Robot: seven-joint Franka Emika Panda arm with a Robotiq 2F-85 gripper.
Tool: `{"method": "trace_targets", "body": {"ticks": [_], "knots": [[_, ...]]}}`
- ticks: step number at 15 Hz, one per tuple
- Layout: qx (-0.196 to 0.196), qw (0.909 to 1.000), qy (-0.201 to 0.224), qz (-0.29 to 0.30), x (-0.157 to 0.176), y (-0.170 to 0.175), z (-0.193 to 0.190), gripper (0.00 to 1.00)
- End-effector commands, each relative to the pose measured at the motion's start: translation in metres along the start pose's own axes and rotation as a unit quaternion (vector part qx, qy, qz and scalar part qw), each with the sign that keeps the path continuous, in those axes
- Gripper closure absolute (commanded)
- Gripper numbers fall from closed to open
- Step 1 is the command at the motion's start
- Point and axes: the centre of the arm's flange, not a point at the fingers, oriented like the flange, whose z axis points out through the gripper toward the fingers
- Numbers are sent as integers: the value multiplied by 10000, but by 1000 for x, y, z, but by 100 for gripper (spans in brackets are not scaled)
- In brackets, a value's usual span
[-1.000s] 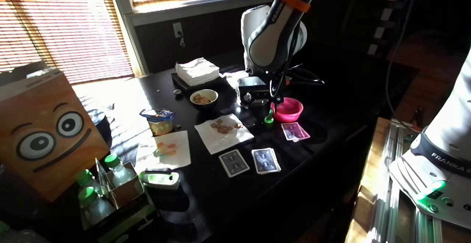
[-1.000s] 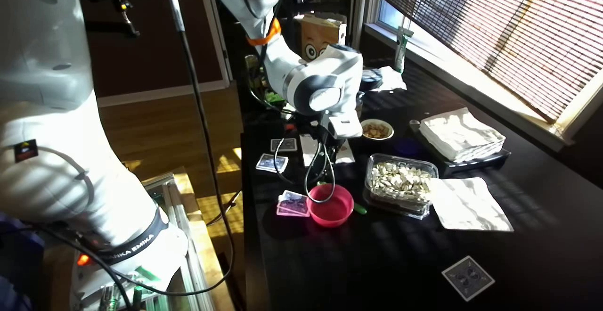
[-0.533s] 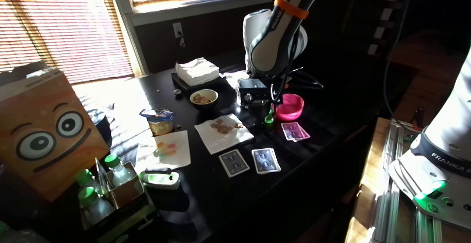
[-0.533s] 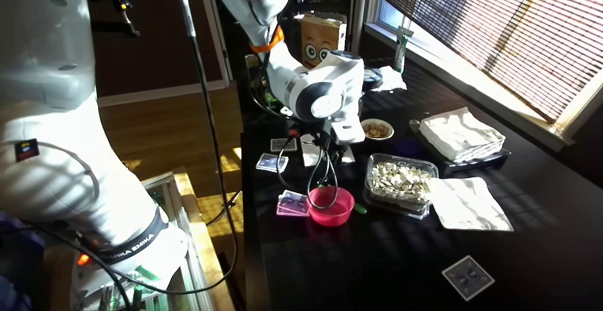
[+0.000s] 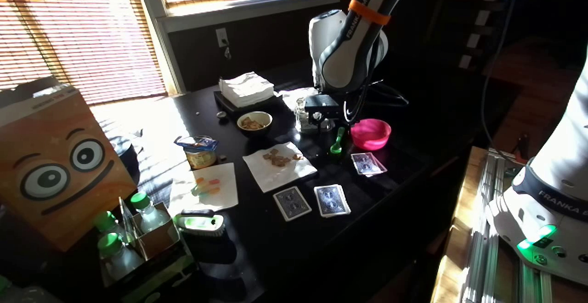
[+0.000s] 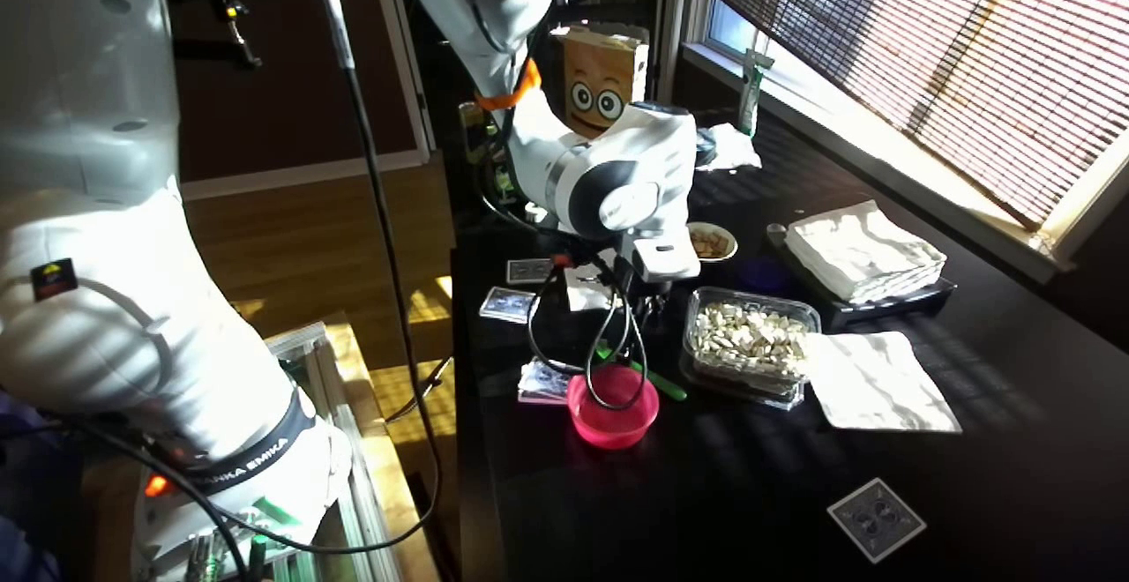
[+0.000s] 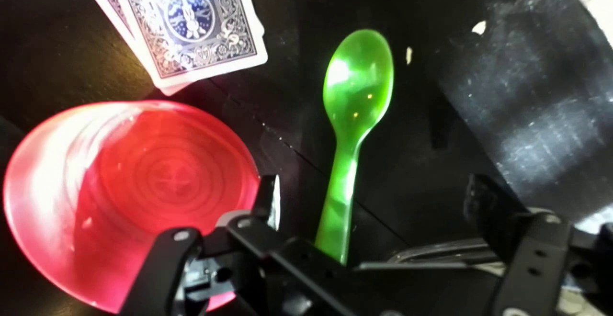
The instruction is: Use the spoon to put some of the bowl's contents on the serviette
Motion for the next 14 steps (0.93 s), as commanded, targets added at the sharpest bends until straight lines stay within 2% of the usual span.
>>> {"method": "trace_targets", "body": {"ticks": [1, 5, 14], "knots": [[-68, 9997, 158, 155, 7, -1, 8, 0], [69, 9995, -36, 306, 0, -3, -3, 0], [183, 9991, 131, 364, 7, -5, 24, 0]]}}
